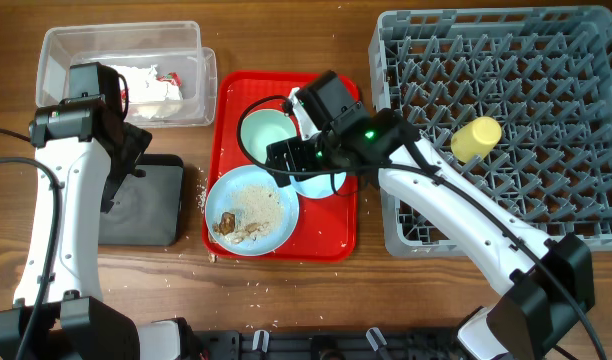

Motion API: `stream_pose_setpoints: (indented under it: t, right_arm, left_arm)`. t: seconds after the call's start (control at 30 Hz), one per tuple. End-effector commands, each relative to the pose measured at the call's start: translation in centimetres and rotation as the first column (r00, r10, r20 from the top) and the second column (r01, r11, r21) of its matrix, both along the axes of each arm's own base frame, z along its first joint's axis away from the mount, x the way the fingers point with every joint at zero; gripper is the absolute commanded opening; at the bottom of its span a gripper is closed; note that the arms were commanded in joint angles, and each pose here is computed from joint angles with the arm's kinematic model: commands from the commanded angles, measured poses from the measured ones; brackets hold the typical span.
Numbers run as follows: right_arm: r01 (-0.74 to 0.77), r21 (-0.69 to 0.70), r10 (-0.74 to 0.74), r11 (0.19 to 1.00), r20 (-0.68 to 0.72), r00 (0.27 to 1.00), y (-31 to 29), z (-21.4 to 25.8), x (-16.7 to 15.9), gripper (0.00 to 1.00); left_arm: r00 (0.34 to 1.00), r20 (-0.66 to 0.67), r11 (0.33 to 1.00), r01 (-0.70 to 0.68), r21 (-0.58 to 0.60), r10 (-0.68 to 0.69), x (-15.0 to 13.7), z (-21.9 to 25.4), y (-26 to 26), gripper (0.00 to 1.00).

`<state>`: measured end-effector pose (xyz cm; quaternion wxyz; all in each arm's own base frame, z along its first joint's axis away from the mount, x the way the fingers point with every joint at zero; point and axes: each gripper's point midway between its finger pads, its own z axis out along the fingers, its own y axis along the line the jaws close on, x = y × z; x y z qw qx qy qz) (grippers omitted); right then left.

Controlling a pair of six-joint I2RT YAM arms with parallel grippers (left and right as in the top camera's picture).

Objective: Sort waste into correct bins and load items into the dishwasher rack
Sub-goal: 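Reach the right gripper to the light-blue bowl on the red tray, then grasp the rim of the light-blue bowl with the right gripper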

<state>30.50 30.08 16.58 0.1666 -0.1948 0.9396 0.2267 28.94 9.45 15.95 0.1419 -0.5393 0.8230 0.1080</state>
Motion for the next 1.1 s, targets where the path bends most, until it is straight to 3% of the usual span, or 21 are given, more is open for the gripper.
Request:
stream_pose_setpoints:
  t: [0.0,0.23,0.47,0.6,0.77,1.07]
  right_arm:
    - [0.033,0.012,-0.033,0.999,0.015,0.999,0.5,0.2,0.8,1.00]
    - [0.044,0.043,-0.046,0.998,0.047,0.998,1.6,-0.1,2.3,0.94]
    - [0.081,-0.183,-0.084,0.980,-0.008,0.996,-1.2,-6.1,2.5,0.86]
    - [0.007,-0.225,-0.016,0.974,-0.038,0.999,-1.5,-7.4,1.7,0.69]
    - [-0.055,-0.254,0.037,0.966,-0.075,0.997,-1.4,-9.2,1.2,0.61]
    - [-0.123,-0.302,0.089,0.945,-0.125,0.988,-0.2,-11.9,-0.7,0.56]
  left_arm:
    - [1.000,0.013,1.000,-0.005,0.011,0.005,-0.2,0.5,0.3,1.00]
    - [1.000,0.013,1.000,-0.005,0.011,0.005,-0.2,0.5,0.3,1.00]
    - [1.000,0.013,1.000,-0.005,0.011,0.005,-0.2,0.4,0.3,1.00]
    - [1.000,0.013,1.000,-0.005,0.011,0.005,-0.2,0.4,0.3,1.00]
    - [1.000,0.013,1.000,-0.005,0.011,0.005,-0.2,0.5,0.3,1.00]
    - [1.000,0.013,1.000,-0.005,0.011,0.005,-0.2,0.5,0.3,1.00]
